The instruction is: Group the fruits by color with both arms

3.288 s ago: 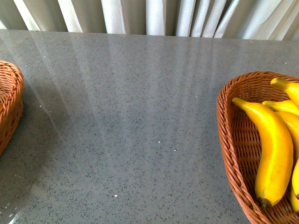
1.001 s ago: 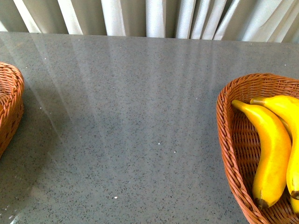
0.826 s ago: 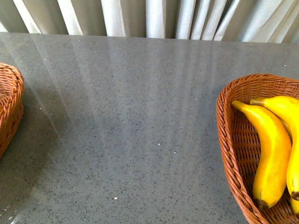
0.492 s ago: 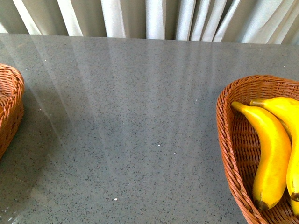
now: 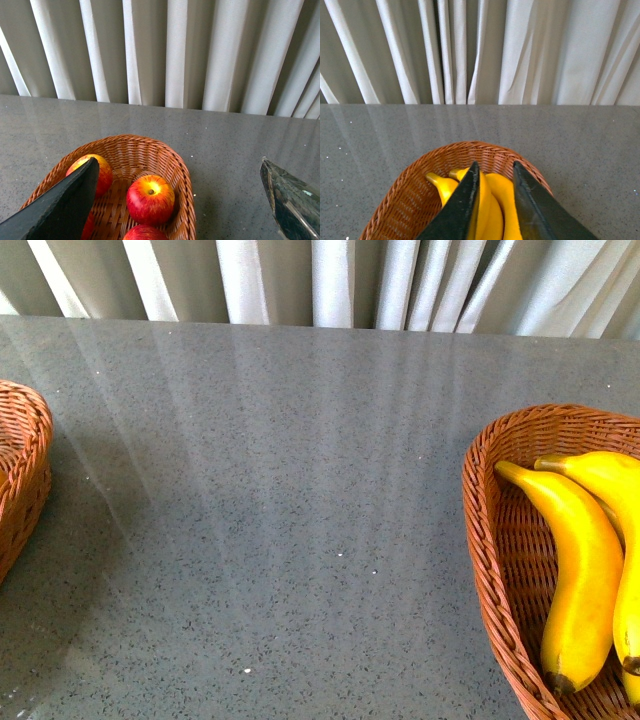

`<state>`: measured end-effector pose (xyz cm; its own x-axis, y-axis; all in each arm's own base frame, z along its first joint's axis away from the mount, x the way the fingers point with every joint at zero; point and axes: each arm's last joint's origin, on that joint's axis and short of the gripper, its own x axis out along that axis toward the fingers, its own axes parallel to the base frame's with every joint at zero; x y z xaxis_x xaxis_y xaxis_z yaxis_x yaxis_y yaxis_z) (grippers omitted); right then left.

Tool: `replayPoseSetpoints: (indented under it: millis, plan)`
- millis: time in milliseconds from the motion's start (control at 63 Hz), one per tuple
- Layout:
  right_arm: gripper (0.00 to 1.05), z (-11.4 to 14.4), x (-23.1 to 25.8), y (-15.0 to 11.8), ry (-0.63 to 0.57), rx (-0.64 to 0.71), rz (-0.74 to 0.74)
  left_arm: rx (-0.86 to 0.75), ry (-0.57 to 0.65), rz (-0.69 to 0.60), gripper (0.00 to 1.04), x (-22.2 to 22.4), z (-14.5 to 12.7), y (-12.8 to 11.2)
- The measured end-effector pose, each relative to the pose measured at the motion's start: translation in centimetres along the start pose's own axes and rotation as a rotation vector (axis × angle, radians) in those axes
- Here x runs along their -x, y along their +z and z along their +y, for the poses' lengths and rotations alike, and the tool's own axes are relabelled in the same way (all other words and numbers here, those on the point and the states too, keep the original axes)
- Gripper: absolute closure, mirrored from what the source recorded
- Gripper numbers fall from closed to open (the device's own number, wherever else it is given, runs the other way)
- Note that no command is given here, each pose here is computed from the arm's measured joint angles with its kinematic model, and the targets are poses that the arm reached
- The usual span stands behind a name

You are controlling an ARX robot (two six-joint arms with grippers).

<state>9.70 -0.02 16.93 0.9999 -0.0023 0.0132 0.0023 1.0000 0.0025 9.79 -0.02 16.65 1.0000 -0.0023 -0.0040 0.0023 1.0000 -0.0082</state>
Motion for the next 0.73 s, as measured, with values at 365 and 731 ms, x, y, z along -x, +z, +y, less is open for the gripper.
replayPoseSetpoints:
  millis: [365, 731]
  plan:
    - [0.09, 0.00, 0.00, 0.00, 0.000, 0.000, 0.000, 0.000, 0.000, 0.000, 0.09, 0.00, 0.00, 0.00]
    - [0.09, 0.00, 0.00, 0.00, 0.000, 0.000, 0.000, 0.000, 0.000, 0.000, 0.09, 0.00, 0.00, 0.00]
